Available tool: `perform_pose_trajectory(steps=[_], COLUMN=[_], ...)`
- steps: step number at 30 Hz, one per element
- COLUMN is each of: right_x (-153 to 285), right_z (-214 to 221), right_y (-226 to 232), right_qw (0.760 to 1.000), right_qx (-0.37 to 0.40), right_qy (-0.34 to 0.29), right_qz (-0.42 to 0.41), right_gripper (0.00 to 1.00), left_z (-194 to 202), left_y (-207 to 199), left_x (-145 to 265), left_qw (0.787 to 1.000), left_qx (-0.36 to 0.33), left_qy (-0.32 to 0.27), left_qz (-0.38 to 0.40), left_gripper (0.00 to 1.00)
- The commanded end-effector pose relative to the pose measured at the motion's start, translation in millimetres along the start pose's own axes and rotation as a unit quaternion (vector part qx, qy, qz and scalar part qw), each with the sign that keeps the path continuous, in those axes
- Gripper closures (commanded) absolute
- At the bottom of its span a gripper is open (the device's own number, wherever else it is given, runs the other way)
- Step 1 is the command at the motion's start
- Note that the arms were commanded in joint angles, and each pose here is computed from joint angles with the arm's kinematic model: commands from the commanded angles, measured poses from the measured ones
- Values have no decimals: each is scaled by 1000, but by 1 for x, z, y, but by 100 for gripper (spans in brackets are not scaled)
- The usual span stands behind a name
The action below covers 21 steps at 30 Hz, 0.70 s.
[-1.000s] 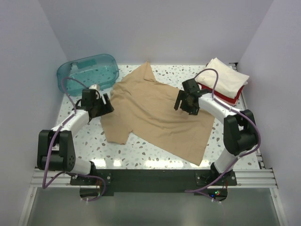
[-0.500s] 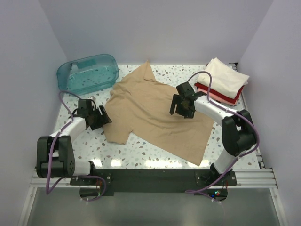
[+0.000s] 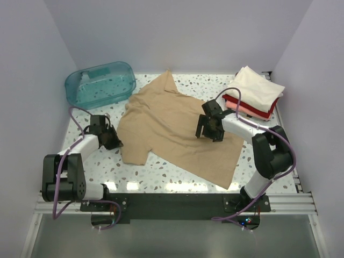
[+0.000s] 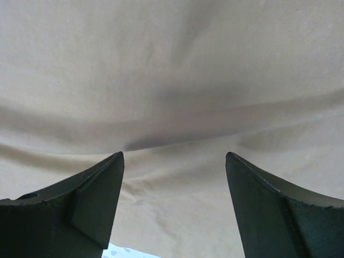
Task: Fold and stack the t-shirts
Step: Fold the tshirt
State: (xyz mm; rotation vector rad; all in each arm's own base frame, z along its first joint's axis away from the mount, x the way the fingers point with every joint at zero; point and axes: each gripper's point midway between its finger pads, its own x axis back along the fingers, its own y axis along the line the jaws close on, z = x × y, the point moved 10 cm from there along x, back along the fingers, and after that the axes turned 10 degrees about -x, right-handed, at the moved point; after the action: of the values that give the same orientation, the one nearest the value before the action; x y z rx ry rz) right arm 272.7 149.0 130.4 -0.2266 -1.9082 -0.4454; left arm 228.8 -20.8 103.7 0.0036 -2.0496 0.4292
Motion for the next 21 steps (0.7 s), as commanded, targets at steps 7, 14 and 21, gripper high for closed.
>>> perform_pose_trajectory(steps=[7,14,21], right_x=[-25,-37,-33], right_z=[11,15,10], right_y=[-5,-9,-6], right_qw=[999,996,997], right_qx=[-6,-3,1], right_qy=[29,47,42], right_qz=[41,74,70], right_gripper=[22,21,21], left_z=[-40,-45,-39], left_y=[-16,-27,-16], left_x=[61,110,97], left_qw=[999,998,997], left_qx=[-34,-47,-48], left_qy=[-32,-25,-27], left_qz=[-23,-28,-57], left_gripper=[100,64,53])
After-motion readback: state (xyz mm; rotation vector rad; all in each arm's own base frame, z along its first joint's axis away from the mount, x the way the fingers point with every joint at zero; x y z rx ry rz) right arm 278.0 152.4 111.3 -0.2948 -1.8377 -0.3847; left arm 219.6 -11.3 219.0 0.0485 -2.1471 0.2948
